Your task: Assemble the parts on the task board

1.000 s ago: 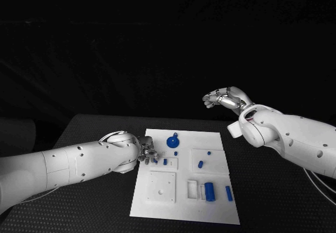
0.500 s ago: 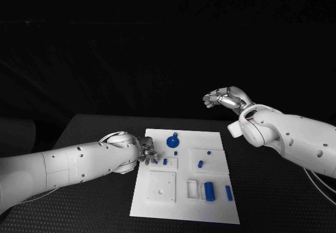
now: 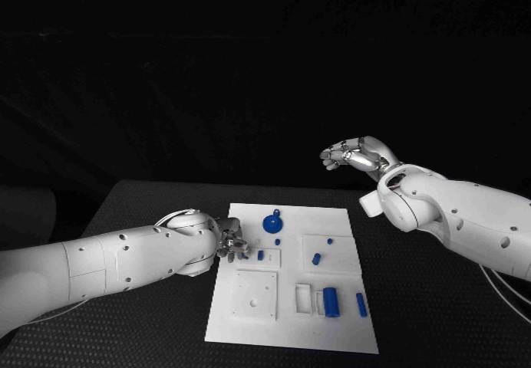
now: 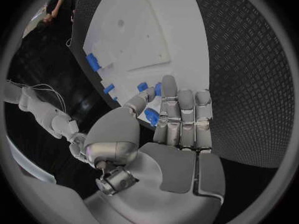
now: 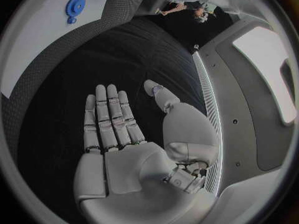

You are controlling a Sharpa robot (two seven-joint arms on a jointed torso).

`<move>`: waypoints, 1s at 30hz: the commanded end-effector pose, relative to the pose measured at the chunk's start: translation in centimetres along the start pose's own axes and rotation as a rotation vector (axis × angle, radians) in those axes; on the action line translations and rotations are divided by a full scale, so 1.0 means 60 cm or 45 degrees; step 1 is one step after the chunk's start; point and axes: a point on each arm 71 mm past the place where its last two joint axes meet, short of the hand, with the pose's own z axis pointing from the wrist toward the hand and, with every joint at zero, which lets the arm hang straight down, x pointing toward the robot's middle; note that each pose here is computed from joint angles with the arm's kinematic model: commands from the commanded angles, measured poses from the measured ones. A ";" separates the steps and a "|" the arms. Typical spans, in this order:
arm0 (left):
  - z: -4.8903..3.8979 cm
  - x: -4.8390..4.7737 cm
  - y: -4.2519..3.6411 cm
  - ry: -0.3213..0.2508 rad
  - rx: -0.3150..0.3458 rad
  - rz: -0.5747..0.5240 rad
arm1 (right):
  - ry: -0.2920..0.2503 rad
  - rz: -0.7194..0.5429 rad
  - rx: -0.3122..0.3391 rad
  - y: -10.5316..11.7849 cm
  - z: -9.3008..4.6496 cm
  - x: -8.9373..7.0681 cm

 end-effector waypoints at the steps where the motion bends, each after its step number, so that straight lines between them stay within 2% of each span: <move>1: 0.000 0.013 0.002 0.046 -0.014 0.029 | 0.012 0.002 -0.010 0.001 0.000 0.002; 8: 0.002 0.014 0.000 0.052 -0.013 0.032 | 0.013 0.003 -0.010 0.002 0.000 0.002; 16: 0.010 0.013 -0.003 0.070 -0.030 0.048 | 0.016 0.004 -0.011 0.002 0.000 0.003; 25: 0.017 0.021 -0.014 0.119 -0.023 0.086 | 0.015 0.003 -0.011 0.002 0.000 0.003; 30: 0.018 0.020 -0.012 0.102 -0.029 0.088 | 0.015 0.004 -0.012 0.002 0.000 0.003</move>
